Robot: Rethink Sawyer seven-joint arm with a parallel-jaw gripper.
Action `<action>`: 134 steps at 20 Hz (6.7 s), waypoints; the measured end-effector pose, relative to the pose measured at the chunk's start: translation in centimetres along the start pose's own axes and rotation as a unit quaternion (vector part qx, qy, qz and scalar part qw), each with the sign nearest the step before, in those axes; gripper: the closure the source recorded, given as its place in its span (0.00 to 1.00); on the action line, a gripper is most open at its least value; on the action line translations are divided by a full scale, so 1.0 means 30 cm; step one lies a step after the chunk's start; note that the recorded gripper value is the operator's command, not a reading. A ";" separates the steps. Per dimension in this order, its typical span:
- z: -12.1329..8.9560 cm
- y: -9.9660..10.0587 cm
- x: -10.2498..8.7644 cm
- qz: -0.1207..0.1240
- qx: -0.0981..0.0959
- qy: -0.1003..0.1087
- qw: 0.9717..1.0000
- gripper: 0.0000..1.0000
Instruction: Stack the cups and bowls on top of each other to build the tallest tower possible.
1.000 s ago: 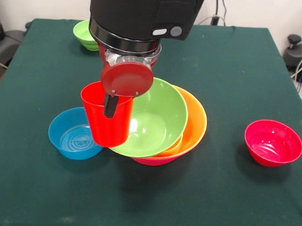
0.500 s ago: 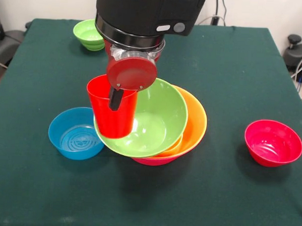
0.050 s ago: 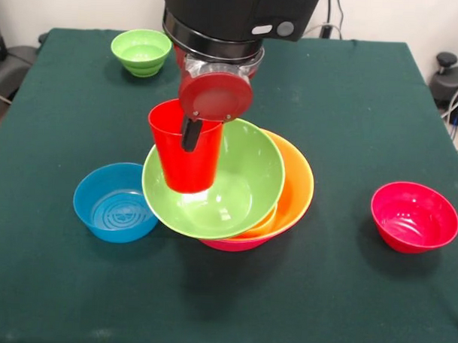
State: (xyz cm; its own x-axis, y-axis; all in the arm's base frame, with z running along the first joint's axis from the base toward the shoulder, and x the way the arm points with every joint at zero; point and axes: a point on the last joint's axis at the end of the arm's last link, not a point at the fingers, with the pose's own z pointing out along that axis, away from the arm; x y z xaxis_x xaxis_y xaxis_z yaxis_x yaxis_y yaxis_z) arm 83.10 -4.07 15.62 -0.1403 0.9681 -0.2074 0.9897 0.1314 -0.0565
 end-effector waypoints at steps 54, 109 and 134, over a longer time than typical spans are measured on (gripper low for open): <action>0.090 -0.167 0.057 0.040 0.007 0.035 0.999 1.00; 0.067 -0.270 0.145 0.050 -0.017 0.022 0.998 1.00; 0.068 -0.272 0.165 0.047 -0.016 0.022 0.999 1.00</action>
State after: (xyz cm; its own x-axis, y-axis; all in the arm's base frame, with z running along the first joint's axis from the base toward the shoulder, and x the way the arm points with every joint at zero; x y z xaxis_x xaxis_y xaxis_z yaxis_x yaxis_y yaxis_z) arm 74.29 -0.79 13.07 -0.0462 0.9848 -0.1672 0.9989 0.0457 -0.0067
